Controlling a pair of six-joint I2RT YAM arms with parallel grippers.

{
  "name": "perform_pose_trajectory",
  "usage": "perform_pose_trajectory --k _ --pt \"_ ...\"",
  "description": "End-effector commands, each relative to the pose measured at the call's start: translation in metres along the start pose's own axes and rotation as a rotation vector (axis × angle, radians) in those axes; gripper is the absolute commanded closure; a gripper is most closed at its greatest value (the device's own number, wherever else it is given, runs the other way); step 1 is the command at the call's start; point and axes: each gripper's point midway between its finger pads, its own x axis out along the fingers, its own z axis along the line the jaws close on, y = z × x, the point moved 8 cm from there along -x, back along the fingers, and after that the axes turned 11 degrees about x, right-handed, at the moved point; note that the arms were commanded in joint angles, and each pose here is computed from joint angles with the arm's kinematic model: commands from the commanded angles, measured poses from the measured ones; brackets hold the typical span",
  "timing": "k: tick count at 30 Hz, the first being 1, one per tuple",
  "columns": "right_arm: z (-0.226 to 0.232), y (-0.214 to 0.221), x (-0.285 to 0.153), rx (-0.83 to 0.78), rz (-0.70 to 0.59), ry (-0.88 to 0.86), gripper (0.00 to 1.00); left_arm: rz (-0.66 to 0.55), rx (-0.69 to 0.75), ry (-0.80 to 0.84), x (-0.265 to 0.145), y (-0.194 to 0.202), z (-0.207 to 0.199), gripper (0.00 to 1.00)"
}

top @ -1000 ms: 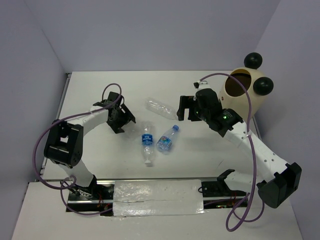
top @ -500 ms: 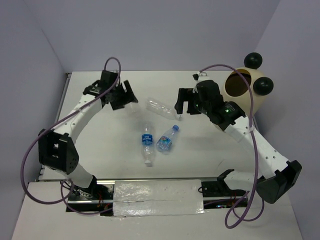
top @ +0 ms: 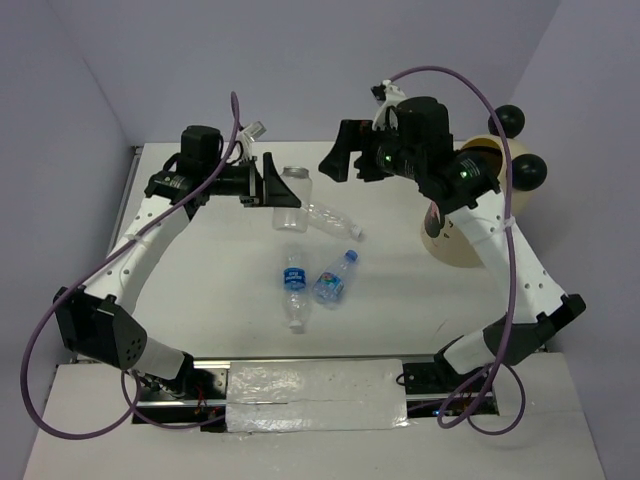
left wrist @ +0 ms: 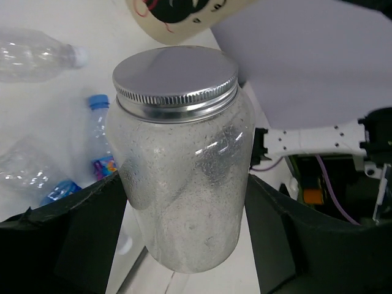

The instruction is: Put the plastic bottles in the bin

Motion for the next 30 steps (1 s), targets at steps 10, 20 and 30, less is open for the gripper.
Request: perform_pose_trajectory --k 10,20,30 --pt "0.031 0.001 0.037 0.14 0.17 -0.241 0.0 -0.041 0.144 0.262 -0.015 -0.011 -0.036 0.29" --pt "0.027 0.02 0.054 0.177 0.262 -0.276 0.0 -0.035 0.149 0.263 -0.014 -0.007 -0.035 0.3" --pt "0.033 0.034 0.067 0.196 0.321 -0.306 0.0 -0.035 0.156 0.261 -0.014 -0.008 -0.034 0.3"
